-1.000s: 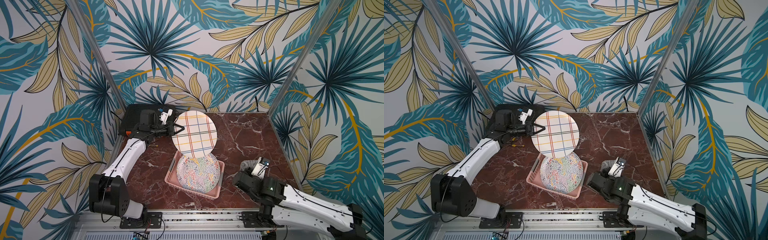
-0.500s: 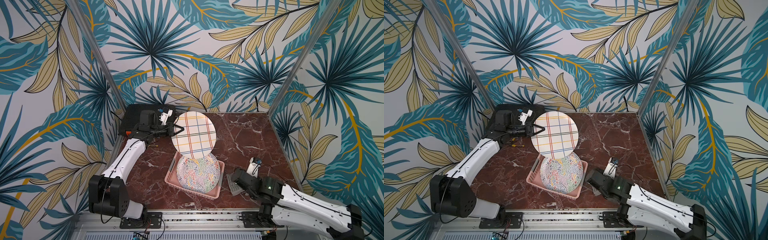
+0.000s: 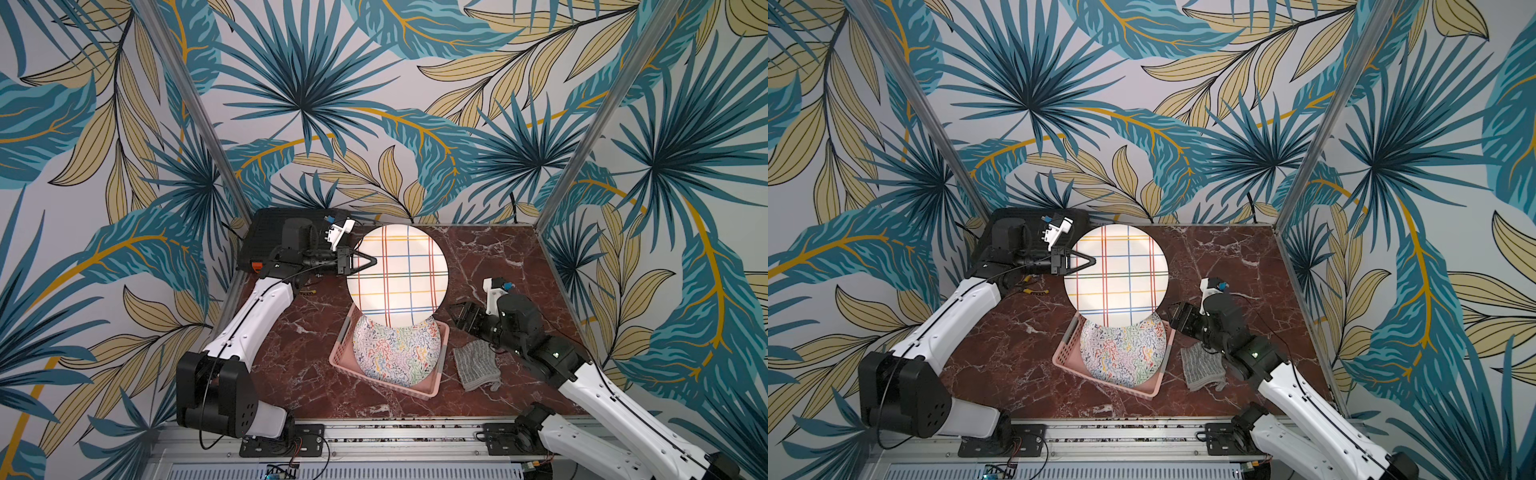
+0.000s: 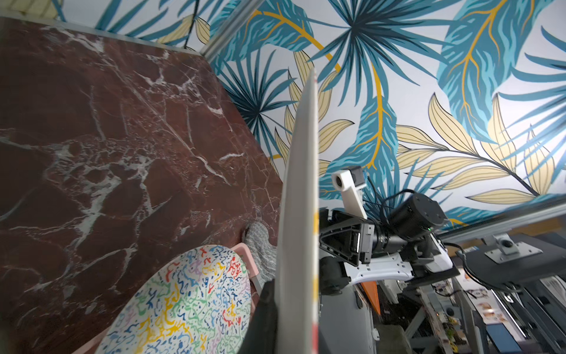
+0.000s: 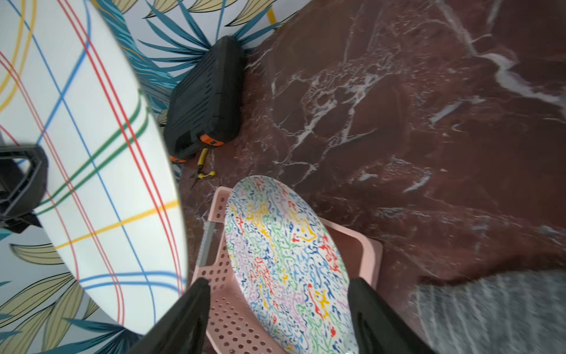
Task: Wipe the wet plate dry
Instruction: Place the towel at the center of the board, then place the plate at the center of the board.
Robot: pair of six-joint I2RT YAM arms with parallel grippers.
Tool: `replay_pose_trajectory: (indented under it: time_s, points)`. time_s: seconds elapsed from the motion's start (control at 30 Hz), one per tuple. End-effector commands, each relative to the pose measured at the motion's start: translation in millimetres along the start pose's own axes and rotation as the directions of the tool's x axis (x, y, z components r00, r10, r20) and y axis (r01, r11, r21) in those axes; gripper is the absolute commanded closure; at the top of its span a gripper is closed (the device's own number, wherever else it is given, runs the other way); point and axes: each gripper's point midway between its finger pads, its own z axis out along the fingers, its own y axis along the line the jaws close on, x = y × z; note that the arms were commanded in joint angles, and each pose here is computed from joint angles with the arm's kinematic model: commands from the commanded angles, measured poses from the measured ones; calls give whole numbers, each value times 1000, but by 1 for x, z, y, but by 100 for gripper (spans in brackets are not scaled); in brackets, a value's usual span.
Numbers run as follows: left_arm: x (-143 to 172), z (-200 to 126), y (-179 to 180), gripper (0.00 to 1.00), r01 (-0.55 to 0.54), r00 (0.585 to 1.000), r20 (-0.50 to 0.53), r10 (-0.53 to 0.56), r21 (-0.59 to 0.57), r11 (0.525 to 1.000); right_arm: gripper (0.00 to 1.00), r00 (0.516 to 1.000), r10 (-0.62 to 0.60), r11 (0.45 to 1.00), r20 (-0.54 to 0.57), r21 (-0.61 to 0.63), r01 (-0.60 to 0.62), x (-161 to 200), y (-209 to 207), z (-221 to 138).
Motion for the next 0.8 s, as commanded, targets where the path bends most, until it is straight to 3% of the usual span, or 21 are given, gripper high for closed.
replay_pose_trajectory:
  time_s: [0.0, 0.23, 0.37, 0.53, 0.77]
  points:
    - [4, 0, -56, 100, -137, 989, -42, 145, 147, 980, 30, 998, -65, 956, -11, -287, 59, -8, 60, -8]
    - [13, 6, -63, 100, -148, 985, -66, 161, 169, 974, 40, 998, -57, 918, 12, -392, 57, -14, 79, -10]
    - [4, 6, -52, 100, -143, 988, -37, 147, 91, 986, 31, 996, -90, 932, 5, -351, 86, -14, 75, -12]
    - [-9, 1, -34, 100, -122, 992, 16, 122, -7, 993, 27, 996, -88, 967, 32, -239, 94, -13, 45, -32]
    - [-8, 2, -36, 100, -95, 995, 2, 95, 46, 994, 29, 995, -91, 935, 31, -342, 97, -10, 60, -47]
